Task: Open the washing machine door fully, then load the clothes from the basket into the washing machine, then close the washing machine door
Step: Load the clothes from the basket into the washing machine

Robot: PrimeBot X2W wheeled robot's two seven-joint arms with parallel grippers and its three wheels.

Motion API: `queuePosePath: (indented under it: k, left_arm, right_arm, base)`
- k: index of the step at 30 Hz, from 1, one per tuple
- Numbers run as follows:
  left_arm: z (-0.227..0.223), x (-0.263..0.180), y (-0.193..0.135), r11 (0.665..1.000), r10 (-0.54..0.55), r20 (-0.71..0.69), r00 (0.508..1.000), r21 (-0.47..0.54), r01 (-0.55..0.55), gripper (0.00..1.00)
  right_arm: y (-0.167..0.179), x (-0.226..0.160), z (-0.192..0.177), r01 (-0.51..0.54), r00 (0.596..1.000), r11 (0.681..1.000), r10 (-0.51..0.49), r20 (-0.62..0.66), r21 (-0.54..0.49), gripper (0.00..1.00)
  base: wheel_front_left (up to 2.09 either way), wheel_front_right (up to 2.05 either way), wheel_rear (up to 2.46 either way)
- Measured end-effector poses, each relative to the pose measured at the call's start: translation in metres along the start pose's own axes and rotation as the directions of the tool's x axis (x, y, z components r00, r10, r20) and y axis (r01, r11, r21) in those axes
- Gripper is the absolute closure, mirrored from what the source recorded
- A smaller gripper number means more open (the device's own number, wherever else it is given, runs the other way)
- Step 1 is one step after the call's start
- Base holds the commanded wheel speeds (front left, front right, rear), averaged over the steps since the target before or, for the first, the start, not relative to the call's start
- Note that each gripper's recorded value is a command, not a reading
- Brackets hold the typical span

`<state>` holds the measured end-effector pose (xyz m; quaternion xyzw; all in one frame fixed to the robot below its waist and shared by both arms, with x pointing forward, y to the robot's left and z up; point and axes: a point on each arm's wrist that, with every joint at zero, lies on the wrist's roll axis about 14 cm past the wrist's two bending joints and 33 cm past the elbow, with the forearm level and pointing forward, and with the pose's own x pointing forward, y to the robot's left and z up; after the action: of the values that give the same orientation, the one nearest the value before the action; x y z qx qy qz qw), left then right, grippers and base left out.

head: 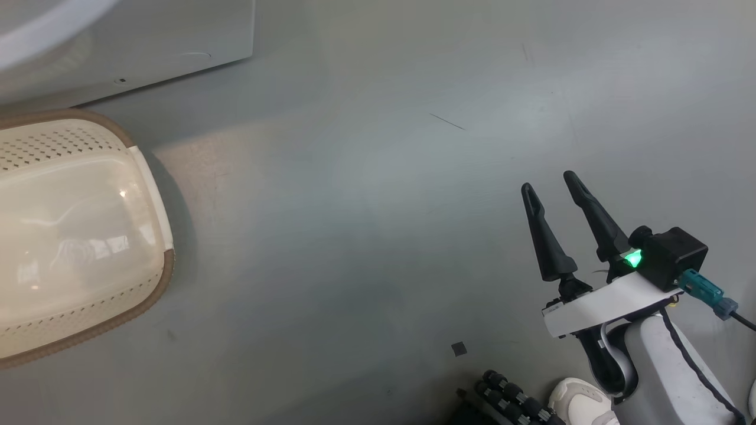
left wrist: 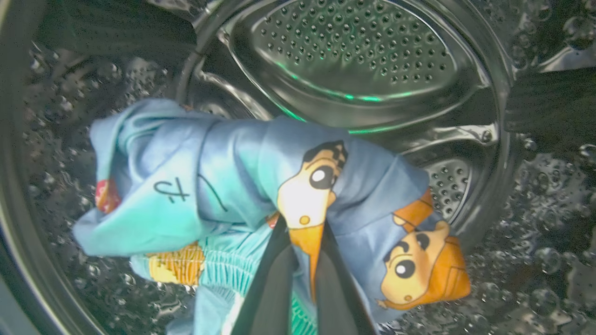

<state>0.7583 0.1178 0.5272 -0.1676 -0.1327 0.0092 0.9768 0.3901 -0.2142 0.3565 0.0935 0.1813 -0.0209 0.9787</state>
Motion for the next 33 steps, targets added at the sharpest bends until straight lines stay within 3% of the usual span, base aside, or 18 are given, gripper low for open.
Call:
queuePosePath:
  k: [27, 33]
  left_arm:
    - [-0.057, -0.002, 0.012, 0.996, 0.003, -0.08, 0.997, 0.085, 0.004, 1.0]
    - [-0.081, -0.01, 0.02, 0.992, 0.015, -0.161, 0.987, 0.126, 0.005, 1.0]
  right_arm:
    - [-0.015, -0.006, -0.013, 0.057, 0.997, 0.998, -0.057, -0.043, -0.001, 0.0]
    - [-0.015, -0.006, -0.012, 0.059, 0.997, 0.998, -0.059, -0.041, -0.001, 0.0]
  base:
    - [0.0, 0.0, 0.0]
    - [0.0, 0.0, 0.0]
